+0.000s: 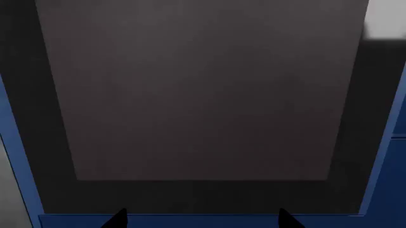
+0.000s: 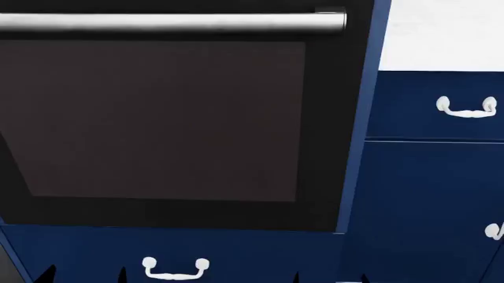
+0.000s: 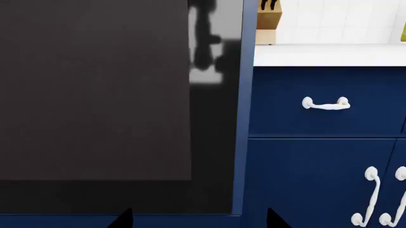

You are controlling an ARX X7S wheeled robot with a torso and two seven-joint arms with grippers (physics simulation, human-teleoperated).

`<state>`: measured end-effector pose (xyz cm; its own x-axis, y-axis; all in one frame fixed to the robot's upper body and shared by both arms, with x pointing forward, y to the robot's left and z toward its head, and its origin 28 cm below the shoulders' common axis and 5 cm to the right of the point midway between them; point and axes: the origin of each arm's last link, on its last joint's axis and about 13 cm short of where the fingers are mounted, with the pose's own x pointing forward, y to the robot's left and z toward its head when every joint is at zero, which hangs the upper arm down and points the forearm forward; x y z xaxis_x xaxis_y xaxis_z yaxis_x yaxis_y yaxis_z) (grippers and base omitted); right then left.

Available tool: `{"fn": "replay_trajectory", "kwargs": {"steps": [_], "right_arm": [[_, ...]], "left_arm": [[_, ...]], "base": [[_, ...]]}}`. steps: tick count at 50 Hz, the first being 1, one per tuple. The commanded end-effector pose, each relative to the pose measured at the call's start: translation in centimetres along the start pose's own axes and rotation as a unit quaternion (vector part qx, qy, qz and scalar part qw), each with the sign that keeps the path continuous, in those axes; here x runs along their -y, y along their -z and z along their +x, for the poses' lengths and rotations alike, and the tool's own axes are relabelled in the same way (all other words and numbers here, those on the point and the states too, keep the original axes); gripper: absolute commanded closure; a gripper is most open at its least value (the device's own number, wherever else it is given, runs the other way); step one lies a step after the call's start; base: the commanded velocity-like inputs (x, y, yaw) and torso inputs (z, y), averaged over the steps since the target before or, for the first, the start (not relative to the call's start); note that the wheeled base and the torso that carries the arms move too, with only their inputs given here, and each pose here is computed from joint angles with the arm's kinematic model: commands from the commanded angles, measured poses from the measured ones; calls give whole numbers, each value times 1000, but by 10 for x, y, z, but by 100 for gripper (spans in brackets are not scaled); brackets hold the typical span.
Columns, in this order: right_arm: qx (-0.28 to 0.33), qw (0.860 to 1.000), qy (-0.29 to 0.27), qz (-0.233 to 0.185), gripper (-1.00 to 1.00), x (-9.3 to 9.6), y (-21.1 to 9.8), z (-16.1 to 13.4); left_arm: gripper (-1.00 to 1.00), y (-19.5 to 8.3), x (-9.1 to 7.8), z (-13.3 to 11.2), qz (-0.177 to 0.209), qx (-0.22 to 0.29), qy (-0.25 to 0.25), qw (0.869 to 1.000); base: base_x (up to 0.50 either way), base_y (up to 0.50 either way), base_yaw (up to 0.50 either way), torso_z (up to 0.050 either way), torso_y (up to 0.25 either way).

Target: Close the microwave door

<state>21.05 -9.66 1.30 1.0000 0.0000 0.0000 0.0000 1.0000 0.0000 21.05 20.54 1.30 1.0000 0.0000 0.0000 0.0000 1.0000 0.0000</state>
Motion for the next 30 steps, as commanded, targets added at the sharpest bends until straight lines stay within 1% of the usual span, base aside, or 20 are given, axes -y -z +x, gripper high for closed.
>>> {"fn": "replay_trajectory", "kwargs": {"steps": [1,2,4,18,25,30], "right_arm": [[5,1000,1,-4,-100,-1,-1,-1],[1,1000,0,2,-100,-1,0,0],[2,1000,1,-5,-100,-1,0,-1],[0,1000,1,-6,-100,-2,0,0],[7,1000,-2,-20,-100,-2,-1,-1],[10,1000,-3,-27,-100,-3,-1,-1]], "left_arm": [[-100,0,0,0,0,0,-1,1000],[-100,0,0,0,-1,1,-1,1000],[-100,0,0,0,0,1,-1,1000],[-100,0,0,-1,-1,3,-1,1000],[-100,-1,0,-1,-1,4,-1,1000],[-100,-1,0,-1,-2,4,-1,1000]], "base": [[0,0,0,0,0],[0,0,0,0,0],[0,0,0,0,0],[0,0,0,0,0],[0,0,0,0,0],[0,359,0,0,0]]}}
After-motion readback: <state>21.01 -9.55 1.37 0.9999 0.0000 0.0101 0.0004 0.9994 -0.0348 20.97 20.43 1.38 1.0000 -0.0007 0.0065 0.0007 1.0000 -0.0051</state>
